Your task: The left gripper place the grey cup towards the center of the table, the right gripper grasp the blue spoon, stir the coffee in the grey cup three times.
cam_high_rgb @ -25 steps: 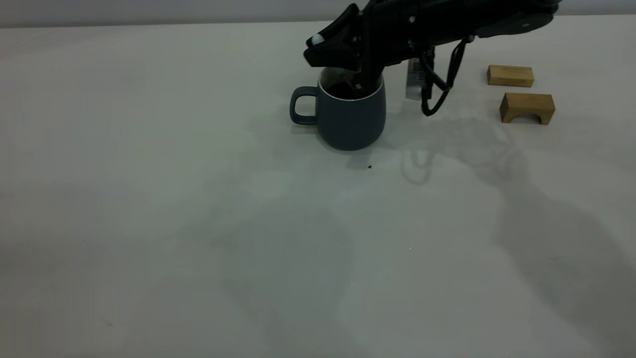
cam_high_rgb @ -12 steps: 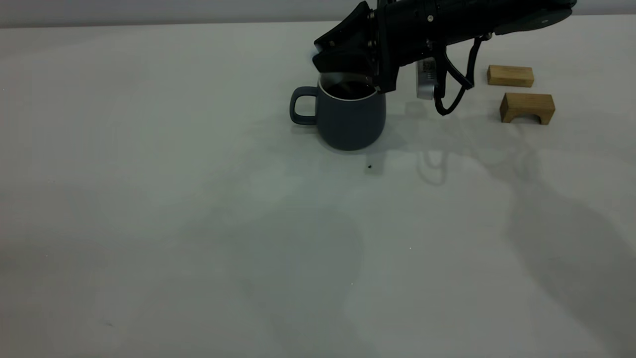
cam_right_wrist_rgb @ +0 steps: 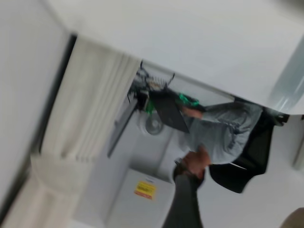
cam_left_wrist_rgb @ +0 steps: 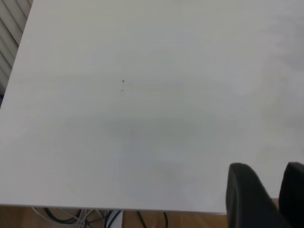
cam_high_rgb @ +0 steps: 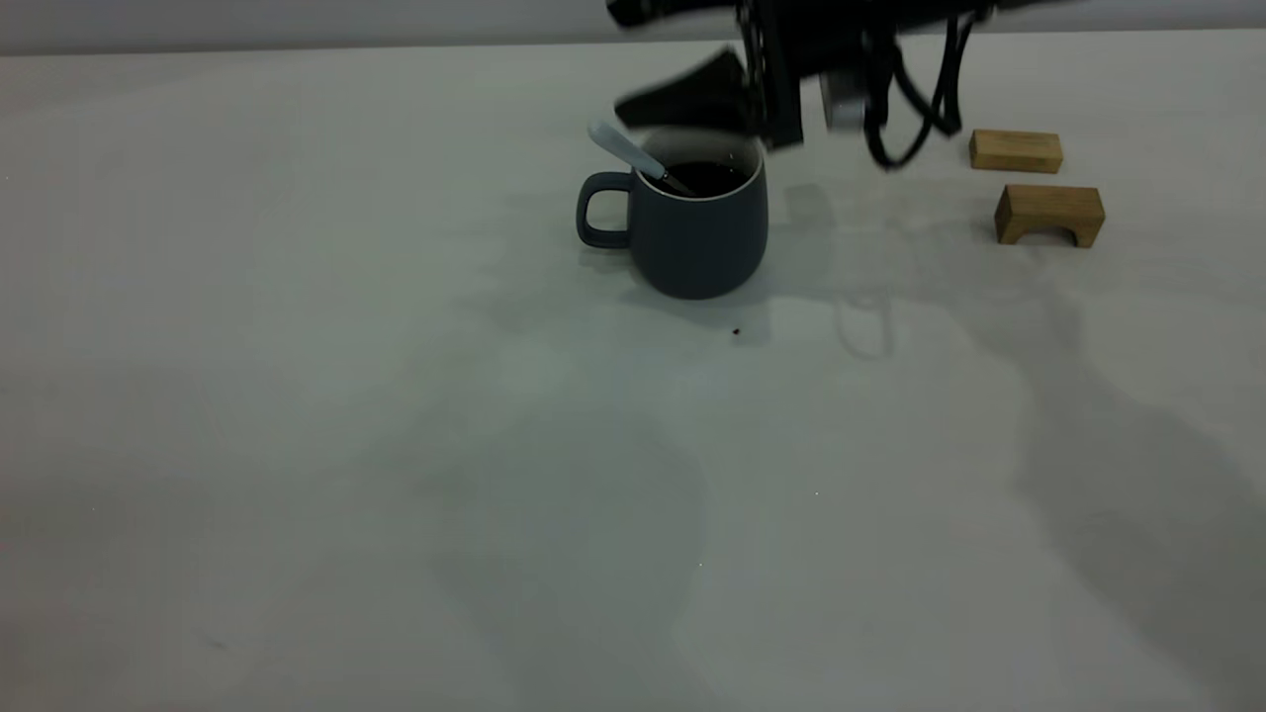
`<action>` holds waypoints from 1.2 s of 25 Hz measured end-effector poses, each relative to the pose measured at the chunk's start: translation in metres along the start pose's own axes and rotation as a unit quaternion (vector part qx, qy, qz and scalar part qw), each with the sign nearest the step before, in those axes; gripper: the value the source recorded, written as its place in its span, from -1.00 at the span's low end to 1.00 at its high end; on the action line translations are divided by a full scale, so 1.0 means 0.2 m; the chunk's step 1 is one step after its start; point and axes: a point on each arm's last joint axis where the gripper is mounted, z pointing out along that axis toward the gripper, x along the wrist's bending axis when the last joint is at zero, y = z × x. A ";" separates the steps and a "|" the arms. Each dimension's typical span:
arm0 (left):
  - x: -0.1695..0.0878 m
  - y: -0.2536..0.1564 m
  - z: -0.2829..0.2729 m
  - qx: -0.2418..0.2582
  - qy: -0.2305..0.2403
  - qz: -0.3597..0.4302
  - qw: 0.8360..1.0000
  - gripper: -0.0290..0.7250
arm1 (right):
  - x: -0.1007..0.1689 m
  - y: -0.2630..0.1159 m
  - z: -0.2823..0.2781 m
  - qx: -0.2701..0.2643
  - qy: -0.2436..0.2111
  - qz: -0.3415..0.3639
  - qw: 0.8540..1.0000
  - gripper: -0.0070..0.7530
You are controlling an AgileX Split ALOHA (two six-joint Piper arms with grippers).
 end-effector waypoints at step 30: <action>0.00 0.00 0.00 0.000 0.000 0.000 1.000 -0.28 | 0.26 -1.18 -0.81 -0.090 -0.173 -0.574 0.795 0.47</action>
